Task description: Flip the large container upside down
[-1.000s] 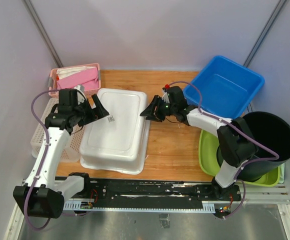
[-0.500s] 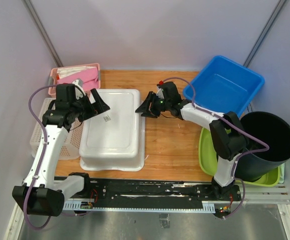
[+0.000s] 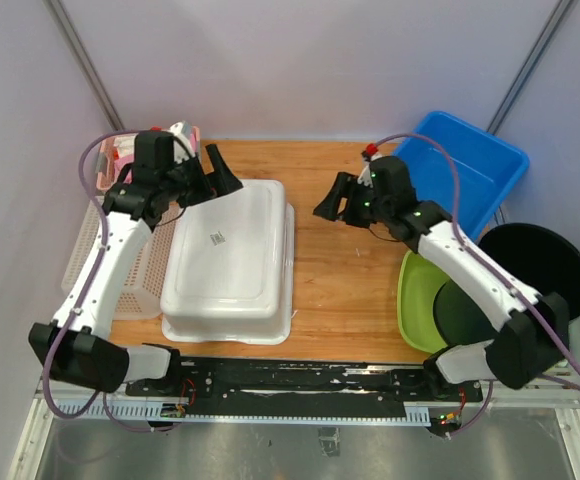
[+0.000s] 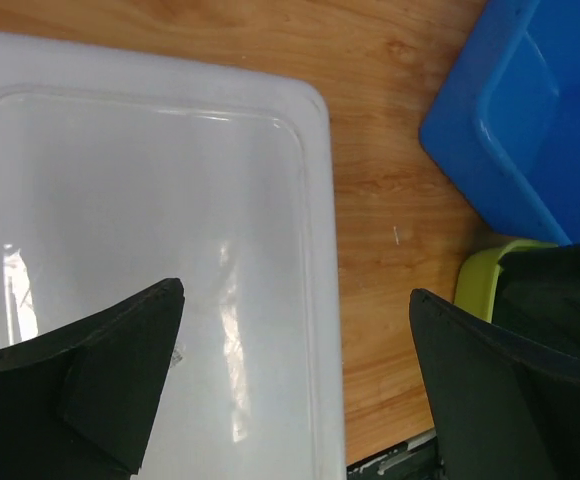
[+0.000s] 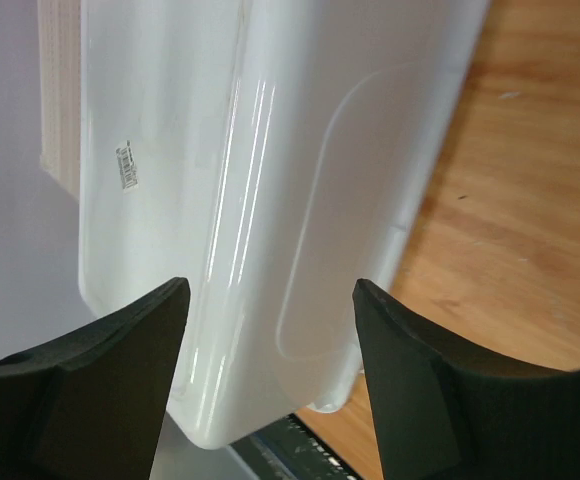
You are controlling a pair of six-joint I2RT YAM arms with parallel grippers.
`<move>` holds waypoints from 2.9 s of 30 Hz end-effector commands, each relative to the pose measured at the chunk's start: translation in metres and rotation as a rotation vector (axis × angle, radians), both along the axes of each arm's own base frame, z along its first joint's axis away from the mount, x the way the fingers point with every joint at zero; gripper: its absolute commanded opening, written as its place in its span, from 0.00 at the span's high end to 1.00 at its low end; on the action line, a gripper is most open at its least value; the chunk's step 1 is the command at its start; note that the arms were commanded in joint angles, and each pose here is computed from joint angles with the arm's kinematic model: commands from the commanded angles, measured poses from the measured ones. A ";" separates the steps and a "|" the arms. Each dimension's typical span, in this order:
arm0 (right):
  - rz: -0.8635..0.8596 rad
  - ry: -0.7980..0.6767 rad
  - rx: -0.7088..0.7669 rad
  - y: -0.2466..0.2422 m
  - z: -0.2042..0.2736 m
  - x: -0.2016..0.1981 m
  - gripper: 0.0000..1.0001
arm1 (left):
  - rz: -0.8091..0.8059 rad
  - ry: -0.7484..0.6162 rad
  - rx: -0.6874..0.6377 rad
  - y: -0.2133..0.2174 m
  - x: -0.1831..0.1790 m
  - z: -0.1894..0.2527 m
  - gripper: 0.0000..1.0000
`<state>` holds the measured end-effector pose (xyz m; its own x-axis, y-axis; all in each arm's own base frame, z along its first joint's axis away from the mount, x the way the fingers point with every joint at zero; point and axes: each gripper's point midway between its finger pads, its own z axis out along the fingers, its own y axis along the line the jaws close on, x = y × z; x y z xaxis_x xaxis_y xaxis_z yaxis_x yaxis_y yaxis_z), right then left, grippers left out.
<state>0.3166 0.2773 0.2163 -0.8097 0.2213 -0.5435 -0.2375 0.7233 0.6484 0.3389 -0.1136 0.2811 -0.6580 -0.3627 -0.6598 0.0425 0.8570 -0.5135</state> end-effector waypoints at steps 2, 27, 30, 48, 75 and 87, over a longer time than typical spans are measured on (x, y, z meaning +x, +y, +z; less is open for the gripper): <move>-0.272 -0.225 -0.444 -0.118 0.014 0.010 0.34 | -0.106 -0.114 0.042 -0.058 0.026 0.031 0.01; -0.292 -0.022 -0.784 -0.172 -0.019 0.176 0.22 | -0.396 -0.233 0.079 -0.147 0.027 0.032 0.01; -0.318 0.024 -0.749 -0.170 -0.037 0.191 0.24 | -0.398 -0.232 0.085 -0.146 0.027 0.029 0.01; -0.250 0.020 -0.437 -0.118 -0.020 0.184 0.95 | -0.406 -0.221 0.095 -0.145 0.024 0.012 0.01; -0.200 -0.342 0.651 -0.092 0.198 0.080 0.99 | -0.224 -0.365 0.162 -0.090 0.017 0.082 0.01; -0.614 -0.100 0.492 -0.202 0.056 0.036 0.90 | -0.320 -0.330 0.082 -0.114 0.013 0.072 0.01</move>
